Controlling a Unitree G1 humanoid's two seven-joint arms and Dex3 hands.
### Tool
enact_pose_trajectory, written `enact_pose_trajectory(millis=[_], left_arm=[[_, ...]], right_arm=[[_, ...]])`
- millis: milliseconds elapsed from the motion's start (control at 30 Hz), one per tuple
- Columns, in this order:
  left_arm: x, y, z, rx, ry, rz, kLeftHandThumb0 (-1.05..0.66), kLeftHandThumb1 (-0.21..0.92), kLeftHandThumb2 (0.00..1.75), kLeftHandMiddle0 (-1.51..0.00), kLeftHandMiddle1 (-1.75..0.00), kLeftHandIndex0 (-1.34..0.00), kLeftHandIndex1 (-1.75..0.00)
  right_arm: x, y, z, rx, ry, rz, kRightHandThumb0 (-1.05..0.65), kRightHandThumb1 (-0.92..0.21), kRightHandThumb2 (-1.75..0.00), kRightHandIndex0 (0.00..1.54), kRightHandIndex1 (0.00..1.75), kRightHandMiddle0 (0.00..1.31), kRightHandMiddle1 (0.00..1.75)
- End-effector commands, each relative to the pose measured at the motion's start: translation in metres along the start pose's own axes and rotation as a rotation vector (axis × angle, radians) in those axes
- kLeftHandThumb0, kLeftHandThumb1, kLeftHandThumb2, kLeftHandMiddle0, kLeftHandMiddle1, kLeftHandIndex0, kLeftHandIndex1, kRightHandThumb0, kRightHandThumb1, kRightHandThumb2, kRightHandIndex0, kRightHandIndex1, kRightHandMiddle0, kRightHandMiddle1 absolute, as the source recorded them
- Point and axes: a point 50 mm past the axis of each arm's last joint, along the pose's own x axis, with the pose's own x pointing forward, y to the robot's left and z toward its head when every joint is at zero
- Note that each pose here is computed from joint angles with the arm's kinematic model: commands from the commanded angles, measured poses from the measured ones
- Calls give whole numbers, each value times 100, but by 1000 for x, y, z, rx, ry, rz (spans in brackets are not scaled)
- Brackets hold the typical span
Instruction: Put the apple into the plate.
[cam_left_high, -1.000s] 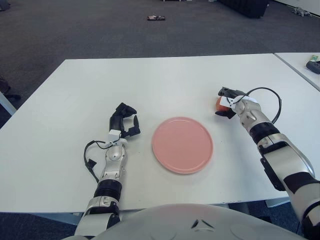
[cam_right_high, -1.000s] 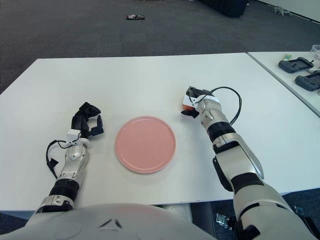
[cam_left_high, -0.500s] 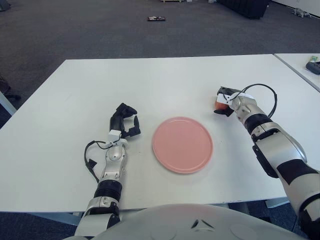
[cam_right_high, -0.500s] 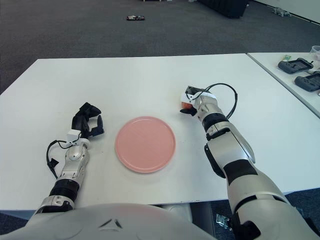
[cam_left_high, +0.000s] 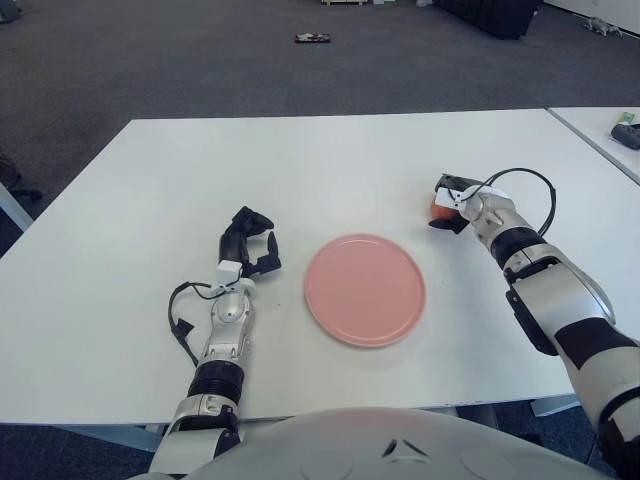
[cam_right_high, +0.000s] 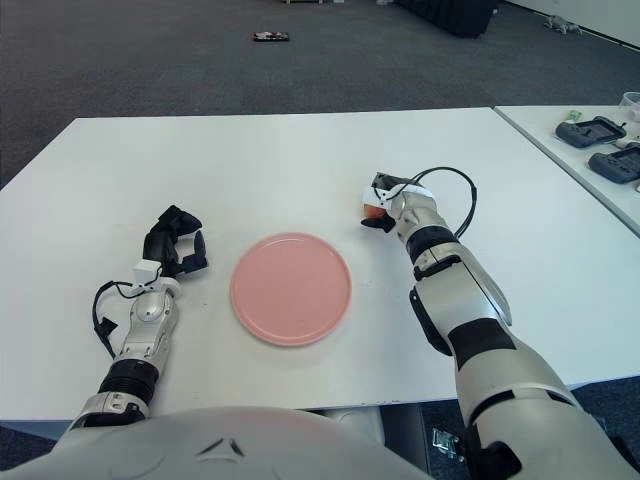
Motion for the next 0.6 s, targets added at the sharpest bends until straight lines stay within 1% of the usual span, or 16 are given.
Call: enact_pose_trajectory(millis=[0,100,133,167,267,300,367,400,500,533,567], left_arm=[[-19,8,-27,22,151,8,-53,21,146,-133,-175,-70,-175],[-19,8,-27,27,151,10,-52,21,146,-133,-175,-70,-175],[-19,8,-27,29,151,12,-52,21,146,-132,-175,-70,-175],[-19,8,-27,30,151,13,-52,21,146,-132,-175,-70,-175],[-19,8,-27,29,149,16,-52,21,146,-132,-175,-70,-175],[-19,8,-27,27,149,16,-52,21,146,-132,-175,-70,-175],[-19,8,-27,25,150,14,-52,21,146,-132,-175,-70,-175],[-19,8,-27,24,150,13,-52,21,146,-132,-175,-70,-175],[-19,8,-27,23,151,15,-52,21,146,-131,-175,-70,-175],[-19,8,-27,23,151,16,-52,21,146,-131,-175,-70,-175],[-19,8,-27,23,151,18,-52,21,146,-131,-175,-70,-175]], right_arm=[[-2,38,-17,-5,57,131,-66,-48,-102,0,88,0,100],[-2,40,-17,-12,52,128,-65,-47,-104,0,94,0,106],[-2,40,-17,-17,50,126,-65,-45,-106,0,104,0,117],[-2,40,-17,-22,47,124,-65,-44,-108,0,110,0,124],[-2,40,-17,-31,43,118,-65,-42,-112,0,122,0,147],[-2,40,-17,-36,45,114,-64,-41,-114,1,129,3,157],[-2,38,-18,-41,52,103,-62,-39,-117,5,138,12,166],[-2,38,-18,-41,57,98,-56,-41,-116,9,143,25,169],[-2,34,-19,-17,86,67,-48,-42,-116,15,148,43,173],[-2,34,-19,-9,97,56,-47,-41,-118,17,150,47,173],[-2,34,-20,5,113,38,-47,-41,-119,18,150,48,174]])
